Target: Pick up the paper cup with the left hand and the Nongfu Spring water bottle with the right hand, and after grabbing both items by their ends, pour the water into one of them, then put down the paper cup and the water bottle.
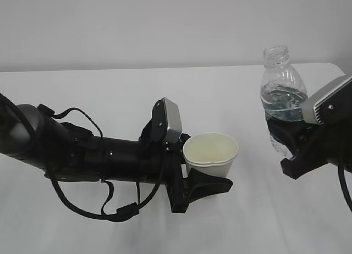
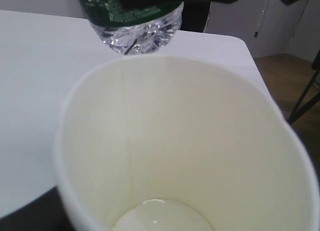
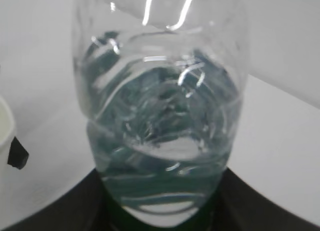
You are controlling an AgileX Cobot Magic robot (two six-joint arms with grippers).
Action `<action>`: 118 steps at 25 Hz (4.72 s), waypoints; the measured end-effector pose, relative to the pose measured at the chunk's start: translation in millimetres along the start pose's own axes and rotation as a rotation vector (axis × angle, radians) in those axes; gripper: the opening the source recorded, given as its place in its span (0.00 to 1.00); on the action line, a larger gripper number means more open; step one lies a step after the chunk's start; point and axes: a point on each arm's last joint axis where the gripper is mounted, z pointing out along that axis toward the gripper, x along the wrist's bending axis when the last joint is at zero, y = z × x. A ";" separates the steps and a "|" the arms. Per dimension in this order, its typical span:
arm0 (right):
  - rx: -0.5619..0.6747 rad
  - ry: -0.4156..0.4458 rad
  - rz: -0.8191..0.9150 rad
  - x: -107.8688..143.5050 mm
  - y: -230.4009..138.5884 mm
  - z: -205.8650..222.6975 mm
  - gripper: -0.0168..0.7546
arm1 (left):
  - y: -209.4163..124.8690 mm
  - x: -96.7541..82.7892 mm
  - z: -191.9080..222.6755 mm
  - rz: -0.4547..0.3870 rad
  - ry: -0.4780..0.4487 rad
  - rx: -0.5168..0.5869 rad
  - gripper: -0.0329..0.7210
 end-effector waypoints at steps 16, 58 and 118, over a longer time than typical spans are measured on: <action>0.024 -0.051 -0.203 -4.8 -1.5 -0.1 0.44 | 2.7 -5.0 -0.1 0.000 -0.054 -0.030 0.67; 0.016 -0.013 -0.650 -1.5 -1.0 0.0 0.44 | 4.6 -13.6 5.2 0.008 -0.094 -0.039 0.67; -0.042 -0.062 -1.069 -2.7 5.9 -0.2 0.44 | 4.9 -13.6 5.2 0.004 -0.094 -0.042 0.67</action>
